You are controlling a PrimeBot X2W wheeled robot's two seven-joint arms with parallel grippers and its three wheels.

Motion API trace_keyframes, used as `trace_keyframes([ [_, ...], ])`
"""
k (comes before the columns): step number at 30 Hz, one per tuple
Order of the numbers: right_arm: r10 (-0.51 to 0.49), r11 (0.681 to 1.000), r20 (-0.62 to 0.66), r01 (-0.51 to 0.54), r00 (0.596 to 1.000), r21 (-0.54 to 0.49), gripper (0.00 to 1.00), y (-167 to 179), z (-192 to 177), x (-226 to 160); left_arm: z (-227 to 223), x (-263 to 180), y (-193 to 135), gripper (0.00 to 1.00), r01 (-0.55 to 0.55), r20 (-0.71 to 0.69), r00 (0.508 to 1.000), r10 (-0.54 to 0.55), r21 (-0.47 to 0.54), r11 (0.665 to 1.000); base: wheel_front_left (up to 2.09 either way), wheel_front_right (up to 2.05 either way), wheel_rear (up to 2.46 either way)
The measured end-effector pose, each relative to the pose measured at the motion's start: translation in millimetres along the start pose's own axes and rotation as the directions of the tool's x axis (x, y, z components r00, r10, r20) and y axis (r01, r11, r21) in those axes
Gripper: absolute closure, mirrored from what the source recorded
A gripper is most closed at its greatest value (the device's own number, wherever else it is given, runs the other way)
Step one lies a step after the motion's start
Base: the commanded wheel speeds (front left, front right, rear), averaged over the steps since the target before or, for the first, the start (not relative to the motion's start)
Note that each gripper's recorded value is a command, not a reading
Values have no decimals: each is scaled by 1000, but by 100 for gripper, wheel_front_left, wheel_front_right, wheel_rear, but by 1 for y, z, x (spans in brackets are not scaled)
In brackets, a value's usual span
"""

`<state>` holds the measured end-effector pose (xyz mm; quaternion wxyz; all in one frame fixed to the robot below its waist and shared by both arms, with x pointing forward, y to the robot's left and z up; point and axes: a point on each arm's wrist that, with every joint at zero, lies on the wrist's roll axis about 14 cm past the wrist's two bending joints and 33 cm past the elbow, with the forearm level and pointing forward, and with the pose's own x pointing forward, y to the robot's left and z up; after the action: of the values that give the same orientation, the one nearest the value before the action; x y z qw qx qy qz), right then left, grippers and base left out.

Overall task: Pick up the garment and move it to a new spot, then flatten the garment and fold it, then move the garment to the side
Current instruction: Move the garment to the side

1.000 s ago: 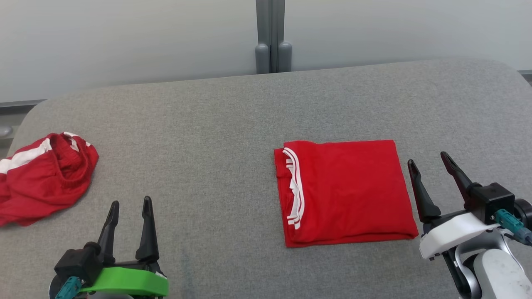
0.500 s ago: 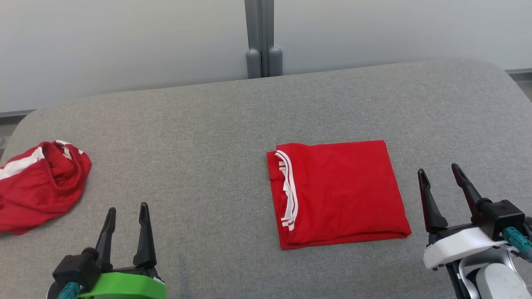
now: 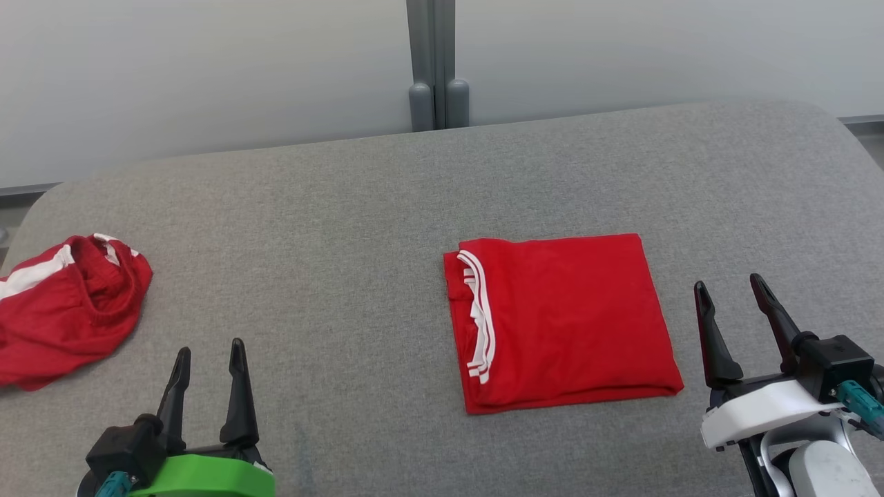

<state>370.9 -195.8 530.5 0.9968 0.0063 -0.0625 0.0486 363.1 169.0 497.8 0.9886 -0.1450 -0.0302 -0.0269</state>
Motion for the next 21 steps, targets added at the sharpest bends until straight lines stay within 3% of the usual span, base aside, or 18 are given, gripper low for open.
trace_keyframes([
  [18,17,1000,-16,-17,1000,0,0,3,-2,9,-1,0,3,0,-12,-4,1000,12,3,1000,0,0,0],
  [21,21,1000,-115,-19,993,20,0,2,-17,14,-2,0,4,0,-14,-4,1000,14,3,1000,0,0,0],
])
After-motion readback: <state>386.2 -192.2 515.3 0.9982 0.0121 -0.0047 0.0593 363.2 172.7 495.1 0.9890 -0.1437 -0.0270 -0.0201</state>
